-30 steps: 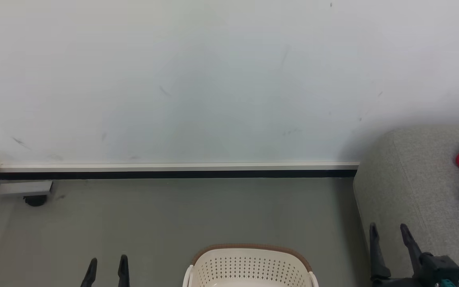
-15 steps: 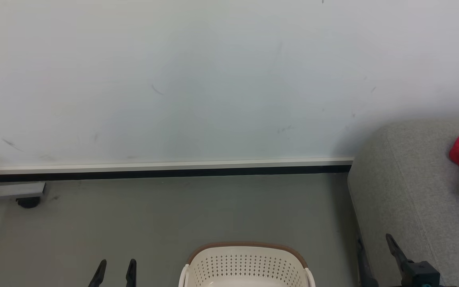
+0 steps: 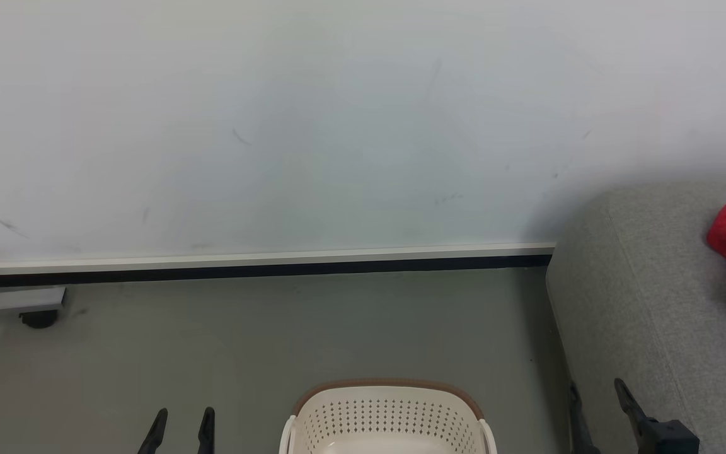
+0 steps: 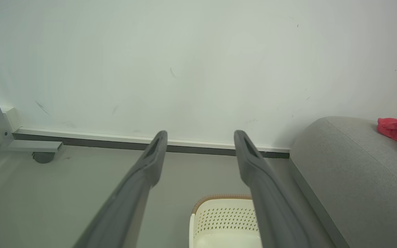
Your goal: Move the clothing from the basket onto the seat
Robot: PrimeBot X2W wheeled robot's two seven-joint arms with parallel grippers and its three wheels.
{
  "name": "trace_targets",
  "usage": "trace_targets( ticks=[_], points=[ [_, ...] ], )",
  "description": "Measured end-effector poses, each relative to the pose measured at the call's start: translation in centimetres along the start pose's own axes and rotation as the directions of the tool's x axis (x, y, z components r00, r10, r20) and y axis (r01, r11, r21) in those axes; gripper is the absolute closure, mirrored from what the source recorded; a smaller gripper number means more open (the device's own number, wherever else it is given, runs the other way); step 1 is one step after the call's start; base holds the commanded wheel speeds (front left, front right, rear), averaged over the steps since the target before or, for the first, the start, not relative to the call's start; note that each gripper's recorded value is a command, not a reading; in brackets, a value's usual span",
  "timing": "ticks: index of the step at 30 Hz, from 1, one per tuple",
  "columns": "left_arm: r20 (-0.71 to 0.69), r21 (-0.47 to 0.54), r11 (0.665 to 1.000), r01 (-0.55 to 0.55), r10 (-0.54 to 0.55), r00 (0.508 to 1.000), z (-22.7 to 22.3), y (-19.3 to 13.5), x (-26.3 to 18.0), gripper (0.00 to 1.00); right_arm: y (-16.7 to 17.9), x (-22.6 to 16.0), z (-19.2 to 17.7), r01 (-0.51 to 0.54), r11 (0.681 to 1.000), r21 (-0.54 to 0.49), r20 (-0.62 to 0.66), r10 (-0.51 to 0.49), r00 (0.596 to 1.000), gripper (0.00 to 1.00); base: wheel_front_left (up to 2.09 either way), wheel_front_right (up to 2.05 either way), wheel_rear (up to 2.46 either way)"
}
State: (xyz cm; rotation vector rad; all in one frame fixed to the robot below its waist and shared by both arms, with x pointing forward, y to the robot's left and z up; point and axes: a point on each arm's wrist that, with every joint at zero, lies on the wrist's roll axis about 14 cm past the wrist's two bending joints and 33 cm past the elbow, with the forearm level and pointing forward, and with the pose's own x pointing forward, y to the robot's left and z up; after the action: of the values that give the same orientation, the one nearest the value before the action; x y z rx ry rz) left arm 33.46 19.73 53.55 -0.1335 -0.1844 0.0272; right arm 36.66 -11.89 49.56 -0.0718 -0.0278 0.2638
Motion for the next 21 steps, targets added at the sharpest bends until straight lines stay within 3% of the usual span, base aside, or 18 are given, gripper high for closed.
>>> trace_targets(
  ticks=[21],
  points=[
    [-0.009,-0.012,1.0,-0.003,0.003,1.0,-0.32,-0.16,0.24,0.0,-0.02,0.58,-0.5,-0.002,1.0,0.011,-0.003,0.002,1.0,0.0,0.0,0.0,0.0]
  ],
)
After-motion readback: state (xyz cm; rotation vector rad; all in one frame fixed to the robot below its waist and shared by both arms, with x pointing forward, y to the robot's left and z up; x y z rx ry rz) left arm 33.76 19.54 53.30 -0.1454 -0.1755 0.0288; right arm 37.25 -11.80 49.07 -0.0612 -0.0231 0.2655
